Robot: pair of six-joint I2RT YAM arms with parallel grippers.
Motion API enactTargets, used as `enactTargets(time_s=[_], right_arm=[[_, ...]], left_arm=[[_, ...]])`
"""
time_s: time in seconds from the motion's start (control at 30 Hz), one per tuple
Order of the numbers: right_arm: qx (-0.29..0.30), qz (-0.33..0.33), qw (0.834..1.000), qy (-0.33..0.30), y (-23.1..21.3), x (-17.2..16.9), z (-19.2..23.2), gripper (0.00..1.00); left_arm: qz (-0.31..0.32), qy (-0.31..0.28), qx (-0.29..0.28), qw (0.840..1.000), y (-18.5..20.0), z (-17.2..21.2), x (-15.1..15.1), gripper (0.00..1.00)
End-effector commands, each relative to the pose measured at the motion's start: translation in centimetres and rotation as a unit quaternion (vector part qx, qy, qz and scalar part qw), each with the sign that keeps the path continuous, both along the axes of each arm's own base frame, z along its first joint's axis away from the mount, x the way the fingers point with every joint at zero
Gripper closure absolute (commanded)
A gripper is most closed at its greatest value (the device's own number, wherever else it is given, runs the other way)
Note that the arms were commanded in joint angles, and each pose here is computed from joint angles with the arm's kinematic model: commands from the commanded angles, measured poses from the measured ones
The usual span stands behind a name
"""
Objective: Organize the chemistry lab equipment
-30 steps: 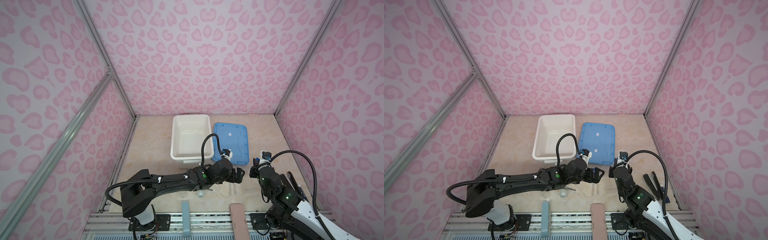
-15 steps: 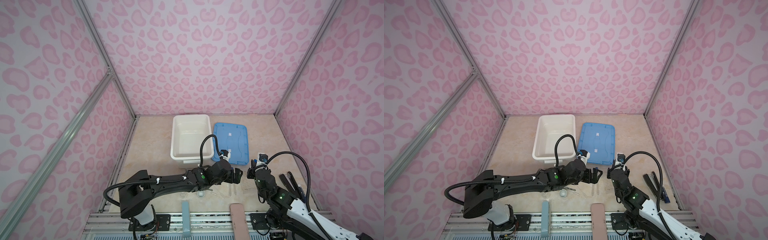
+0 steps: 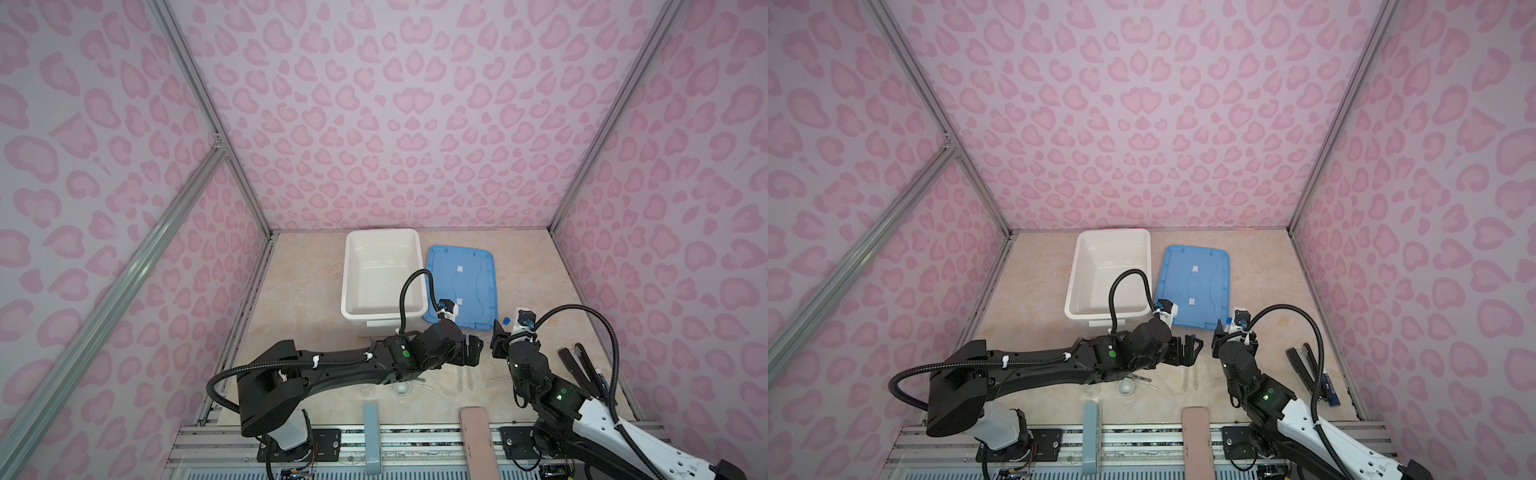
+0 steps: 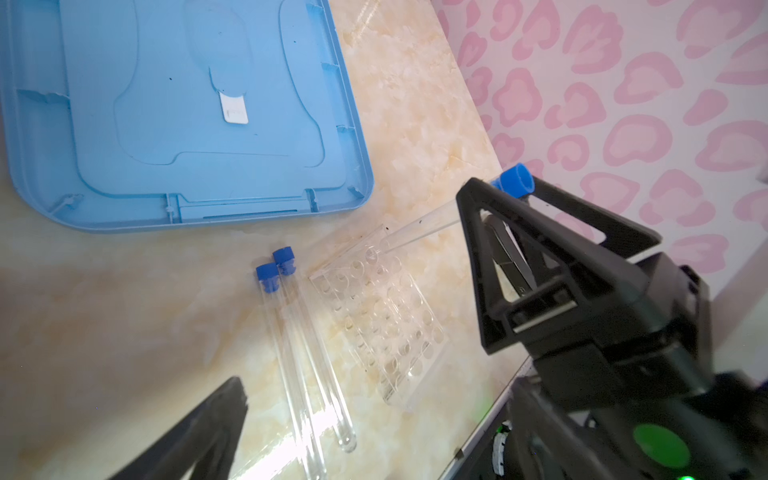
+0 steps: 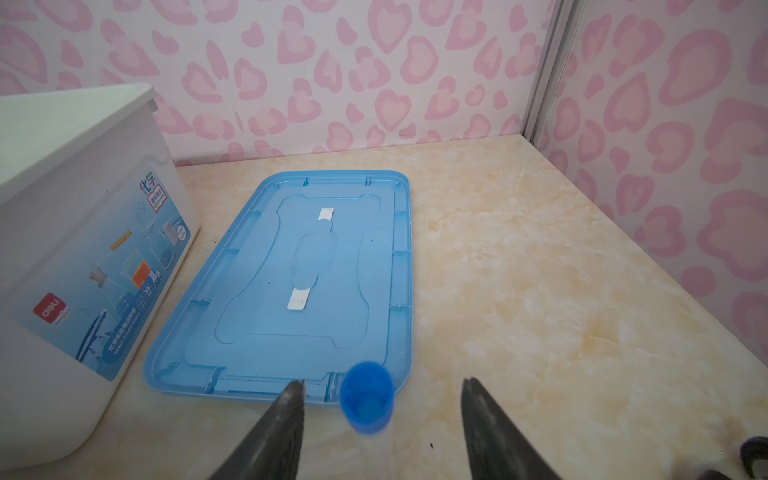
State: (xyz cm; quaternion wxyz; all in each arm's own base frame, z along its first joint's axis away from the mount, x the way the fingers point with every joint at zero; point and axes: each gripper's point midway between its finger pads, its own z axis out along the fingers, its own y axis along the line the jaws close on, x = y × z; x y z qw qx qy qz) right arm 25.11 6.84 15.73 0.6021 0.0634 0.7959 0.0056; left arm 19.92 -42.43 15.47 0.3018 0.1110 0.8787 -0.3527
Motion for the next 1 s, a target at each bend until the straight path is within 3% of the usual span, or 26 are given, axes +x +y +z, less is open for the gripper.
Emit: enactTargets(time_s=[0.0,0.07,0.1,0.33,0.53,0.73,0.83,0.97], right_arm=[[0.011,-0.017,1.000,-0.007,-0.7,-0.3,0.8,0.18],[0.024,-0.017,0.999,-0.012,-0.9,-0.3,1.7,0.03],[0.032,-0.015,0.999,-0.011,-0.9,-0.3,2.3,0.02],[0.075,0.024,0.996,0.029,-1.2,0.8,4.5,0.02],[0.115,0.058,0.990,0.066,-1.2,1.4,6.4,0.02],[0.110,0.074,0.985,0.108,-1.0,1.1,7.5,0.02],[0.111,0.077,0.984,0.113,-0.9,1.0,7.8,0.02],[0.108,0.079,0.984,0.118,-0.9,0.8,7.7,0.02]], left_arm=[[0.016,-0.013,0.016,1.000,0.8,0.5,0.5,0.01],[0.023,-0.017,0.029,0.999,1.3,0.3,0.6,0.03],[0.024,-0.018,0.031,0.999,1.4,0.2,0.5,0.03],[0.027,-0.007,0.079,0.996,2.3,-1.1,0.4,0.04],[0.004,0.019,0.171,0.985,2.0,-4.3,-0.2,0.21],[-0.025,0.047,0.223,0.973,1.0,-7.1,-0.8,0.34],[-0.032,0.052,0.283,0.957,1.0,-8.7,-0.5,0.39],[-0.035,0.061,0.309,0.948,1.1,-10.6,-0.4,0.44]])
